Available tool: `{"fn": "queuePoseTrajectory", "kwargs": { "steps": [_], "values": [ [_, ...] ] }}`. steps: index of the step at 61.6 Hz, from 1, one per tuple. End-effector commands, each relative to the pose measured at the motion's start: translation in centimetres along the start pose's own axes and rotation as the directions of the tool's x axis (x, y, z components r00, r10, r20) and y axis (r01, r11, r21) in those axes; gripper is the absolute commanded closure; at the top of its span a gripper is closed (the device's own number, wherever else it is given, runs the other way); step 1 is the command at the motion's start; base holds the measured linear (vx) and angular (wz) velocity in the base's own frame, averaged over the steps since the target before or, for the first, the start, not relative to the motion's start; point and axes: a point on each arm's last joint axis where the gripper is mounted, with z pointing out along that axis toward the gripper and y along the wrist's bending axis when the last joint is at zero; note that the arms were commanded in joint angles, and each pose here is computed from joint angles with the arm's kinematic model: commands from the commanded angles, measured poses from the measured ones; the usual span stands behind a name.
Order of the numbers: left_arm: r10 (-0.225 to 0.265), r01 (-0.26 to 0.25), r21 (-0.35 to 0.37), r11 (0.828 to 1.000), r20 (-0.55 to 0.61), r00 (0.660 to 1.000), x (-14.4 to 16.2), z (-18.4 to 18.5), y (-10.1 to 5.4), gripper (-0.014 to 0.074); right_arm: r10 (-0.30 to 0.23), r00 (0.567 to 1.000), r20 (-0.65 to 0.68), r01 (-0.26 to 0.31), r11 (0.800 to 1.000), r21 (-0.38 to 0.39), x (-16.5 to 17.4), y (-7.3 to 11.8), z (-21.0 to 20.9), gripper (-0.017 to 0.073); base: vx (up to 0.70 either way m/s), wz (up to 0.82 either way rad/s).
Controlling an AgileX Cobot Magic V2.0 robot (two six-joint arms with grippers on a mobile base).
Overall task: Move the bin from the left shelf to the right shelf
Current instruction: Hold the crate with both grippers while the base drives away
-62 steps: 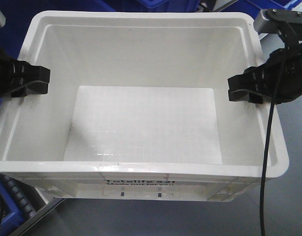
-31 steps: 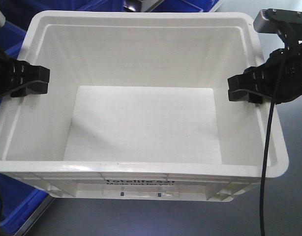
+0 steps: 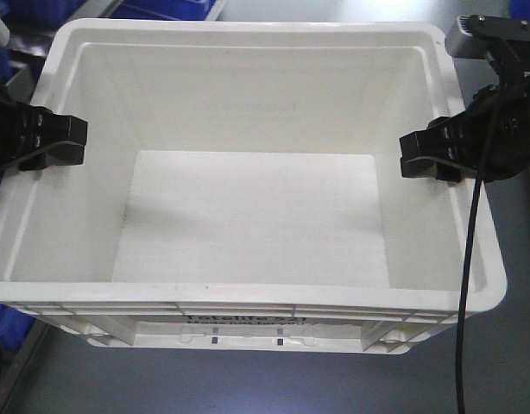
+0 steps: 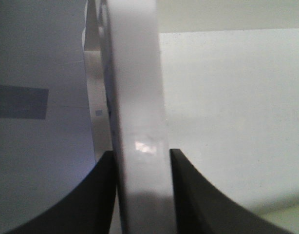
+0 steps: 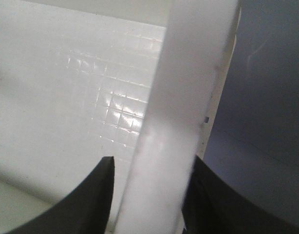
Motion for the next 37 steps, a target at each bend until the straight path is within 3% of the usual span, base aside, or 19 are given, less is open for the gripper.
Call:
{"fn": "queuePoseTrajectory", "kwargs": {
  "steps": [1,20,37],
  "values": [
    [0.036,-0.044,0.043,0.998,0.164,0.986,-1.23,-2.29,-1.00,0.0601,-0.032,0.990,0.135,0.030,0.999,0.017,-1.16,0.20,-1.92,0.0564,0.22,-0.86],
    [0.036,-0.044,0.043,0.998,0.164,0.986,-1.23,-2.29,-1.00,0.0601,-0.032,0.990,0.135,0.030,0.999,0.017,-1.16,0.20,-1.92,0.0564,0.24,-0.77],
    [0.036,-0.044,0.043,0.998,0.165,0.986,-1.24,-2.30,-0.99,0.0601,-0.032,0.990,0.135,0.030,0.999,0.017,-1.16,0.20,-1.92,0.0564,0.27,-0.50]
  ]
}}
